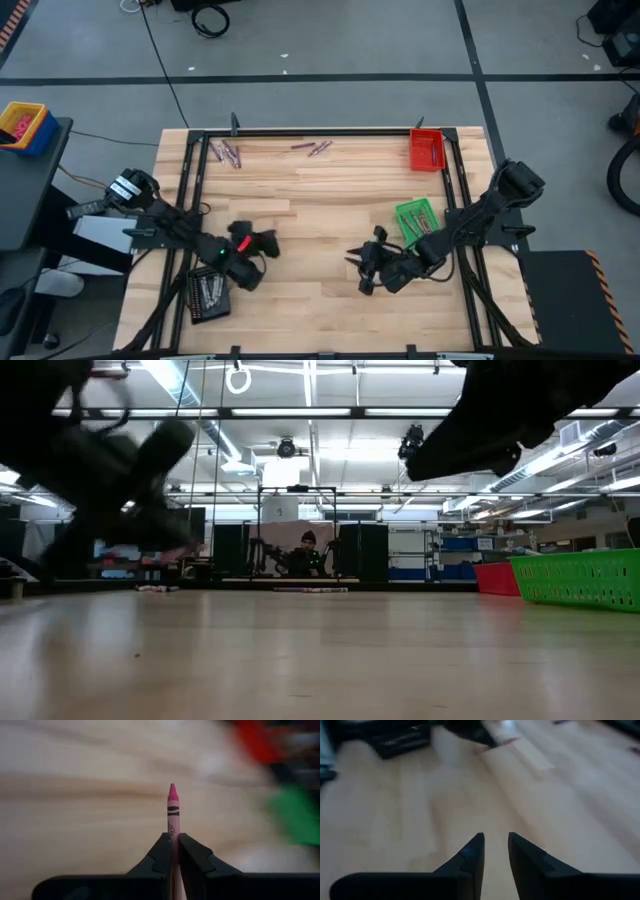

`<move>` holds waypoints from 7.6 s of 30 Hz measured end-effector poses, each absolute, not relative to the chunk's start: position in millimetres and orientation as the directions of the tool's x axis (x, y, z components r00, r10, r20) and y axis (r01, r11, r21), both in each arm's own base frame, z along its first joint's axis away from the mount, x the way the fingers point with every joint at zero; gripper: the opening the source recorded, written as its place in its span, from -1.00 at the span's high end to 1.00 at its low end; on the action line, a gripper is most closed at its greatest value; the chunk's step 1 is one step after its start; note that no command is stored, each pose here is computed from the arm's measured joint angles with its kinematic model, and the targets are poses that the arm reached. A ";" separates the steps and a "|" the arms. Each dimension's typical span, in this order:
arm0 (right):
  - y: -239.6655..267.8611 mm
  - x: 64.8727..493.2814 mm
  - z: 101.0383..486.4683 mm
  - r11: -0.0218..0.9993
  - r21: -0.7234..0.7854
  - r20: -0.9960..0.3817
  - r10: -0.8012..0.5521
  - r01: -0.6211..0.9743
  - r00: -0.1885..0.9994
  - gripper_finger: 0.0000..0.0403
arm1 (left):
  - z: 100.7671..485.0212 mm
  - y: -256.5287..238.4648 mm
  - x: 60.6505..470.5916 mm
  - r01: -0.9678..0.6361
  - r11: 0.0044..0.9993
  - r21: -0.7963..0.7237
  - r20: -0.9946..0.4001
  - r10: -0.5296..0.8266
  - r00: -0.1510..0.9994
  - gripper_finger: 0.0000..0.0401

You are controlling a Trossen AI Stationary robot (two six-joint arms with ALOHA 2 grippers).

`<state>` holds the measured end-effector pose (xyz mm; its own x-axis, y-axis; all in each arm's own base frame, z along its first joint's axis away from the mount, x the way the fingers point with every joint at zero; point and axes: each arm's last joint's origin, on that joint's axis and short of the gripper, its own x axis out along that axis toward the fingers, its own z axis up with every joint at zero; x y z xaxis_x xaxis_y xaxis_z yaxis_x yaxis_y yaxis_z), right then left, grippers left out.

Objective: Sort crayons
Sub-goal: Put the pink crayon into the green bin

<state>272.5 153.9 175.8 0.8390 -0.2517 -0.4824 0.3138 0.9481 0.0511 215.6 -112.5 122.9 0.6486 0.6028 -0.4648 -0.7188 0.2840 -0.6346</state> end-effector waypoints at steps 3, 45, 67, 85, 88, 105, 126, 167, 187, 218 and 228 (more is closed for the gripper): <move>163.6 284.4 170.5 0.966 0.119 -0.430 -0.157 0.229 0.889 0.49 | 141.5 -123.8 236.5 -0.610 0.439 -0.660 -0.325 0.564 0.759 0.86; 124.3 380.3 186.3 0.933 0.350 0.047 0.071 -0.083 0.996 0.88 | 210.6 -142.7 261.6 -0.098 0.896 -0.433 0.094 0.152 0.984 0.82; 130.6 316.8 215.2 0.971 0.225 -0.544 0.059 0.078 0.837 0.84 | 220.8 -162.7 238.8 -0.075 0.920 -0.386 0.046 0.100 0.994 -0.13; 58.8 168.5 197.4 0.635 -0.242 -0.912 -0.408 0.733 0.052 0.82 | 207.7 -153.6 244.2 -0.159 0.851 -0.500 -0.061 0.149 0.987 -0.15; 56.8 160.9 179.0 0.594 -0.271 -0.917 -0.400 0.757 -0.015 0.81 | 207.6 -153.6 244.2 -0.160 0.849 -0.503 -0.062 0.149 0.987 -0.15; 73.1 168.4 185.6 0.681 -0.224 -0.927 -0.370 0.697 0.065 0.32 | 203.5 -149.3 246.3 -0.192 0.855 -0.481 -0.094 0.168 0.981 -0.15; 172.2 212.9 265.4 0.880 -0.321 -0.204 -0.425 0.350 0.882 0.31 | 236.6 21.7 353.2 -0.662 0.738 -0.135 -0.516 0.517 0.682 0.05; 76.5 273.5 271.4 0.793 -0.450 0.005 -0.458 0.411 0.889 0.31 | 114.4 216.1 326.0 -0.526 0.841 0.126 -0.667 0.464 0.583 0.18; 53.1 279.8 274.3 0.766 -0.455 0.028 -0.498 0.455 0.867 0.31 | 114.7 212.0 329.2 -0.463 0.859 0.219 -0.662 0.479 0.576 0.96; 39.6 282.0 271.3 0.725 -0.503 0.003 -0.543 0.471 0.840 0.31 | 157.9 107.0 353.9 -0.045 0.899 0.436 -0.728 0.381 0.570 0.51; 39.0 282.7 271.8 0.740 -0.494 0.007 -0.522 0.457 0.853 0.31 | 163.2 151.9 366.5 0.088 0.931 0.355 -0.817 0.263 0.513 0.21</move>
<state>282.7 39.0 271.8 0.8528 -0.5221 0.0068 0.4569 0.7399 -0.4937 366.5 151.9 163.2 0.5125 0.2631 -0.8174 0.0884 0.9306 0.3551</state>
